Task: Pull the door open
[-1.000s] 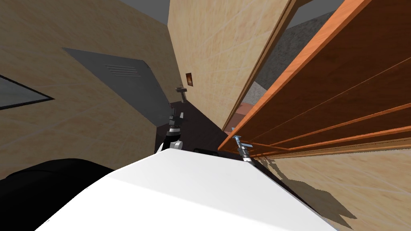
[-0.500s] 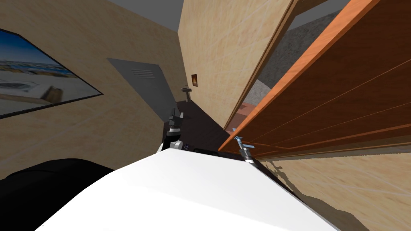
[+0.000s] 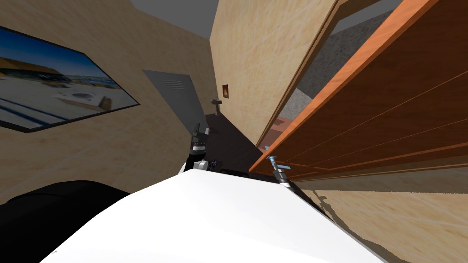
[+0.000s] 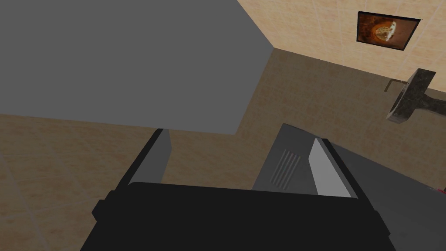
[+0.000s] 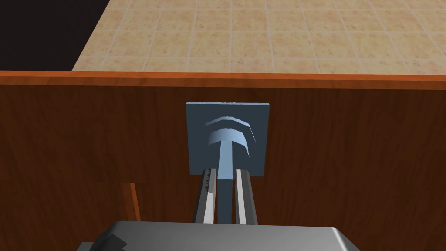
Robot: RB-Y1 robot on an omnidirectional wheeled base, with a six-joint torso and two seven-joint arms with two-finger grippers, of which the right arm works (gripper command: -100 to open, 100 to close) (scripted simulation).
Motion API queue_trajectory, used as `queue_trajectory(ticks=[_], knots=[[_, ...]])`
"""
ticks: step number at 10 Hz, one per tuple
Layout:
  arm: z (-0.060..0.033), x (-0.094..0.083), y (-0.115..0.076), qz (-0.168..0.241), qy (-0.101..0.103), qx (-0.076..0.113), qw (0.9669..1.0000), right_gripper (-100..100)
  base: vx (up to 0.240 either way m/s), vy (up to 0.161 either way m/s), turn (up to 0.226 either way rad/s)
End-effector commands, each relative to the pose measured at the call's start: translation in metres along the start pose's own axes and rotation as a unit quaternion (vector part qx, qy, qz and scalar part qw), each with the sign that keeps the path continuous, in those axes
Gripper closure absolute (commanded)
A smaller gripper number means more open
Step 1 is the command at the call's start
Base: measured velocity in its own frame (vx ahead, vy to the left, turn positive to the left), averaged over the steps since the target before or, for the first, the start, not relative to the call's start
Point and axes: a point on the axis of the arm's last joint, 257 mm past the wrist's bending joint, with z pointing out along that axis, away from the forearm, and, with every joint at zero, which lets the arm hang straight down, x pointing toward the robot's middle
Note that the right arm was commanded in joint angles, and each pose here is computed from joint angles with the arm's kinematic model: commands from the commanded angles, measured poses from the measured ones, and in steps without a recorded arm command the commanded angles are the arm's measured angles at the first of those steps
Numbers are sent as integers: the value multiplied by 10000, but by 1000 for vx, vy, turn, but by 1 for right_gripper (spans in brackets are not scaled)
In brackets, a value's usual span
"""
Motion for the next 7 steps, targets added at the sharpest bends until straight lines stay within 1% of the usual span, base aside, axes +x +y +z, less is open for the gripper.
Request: queue_trajectory(ticks=[1, 3, 7], knots=[[-55, -37, -4, -15, -12, 20, 10000, 100, -183, -55, 109], [-107, -69, 8, -27, -2, 13, 10000, 100, -196, -63, 157], [-196, -124, 31, -48, 16, 2, 10000, 100, -166, -69, 140]])
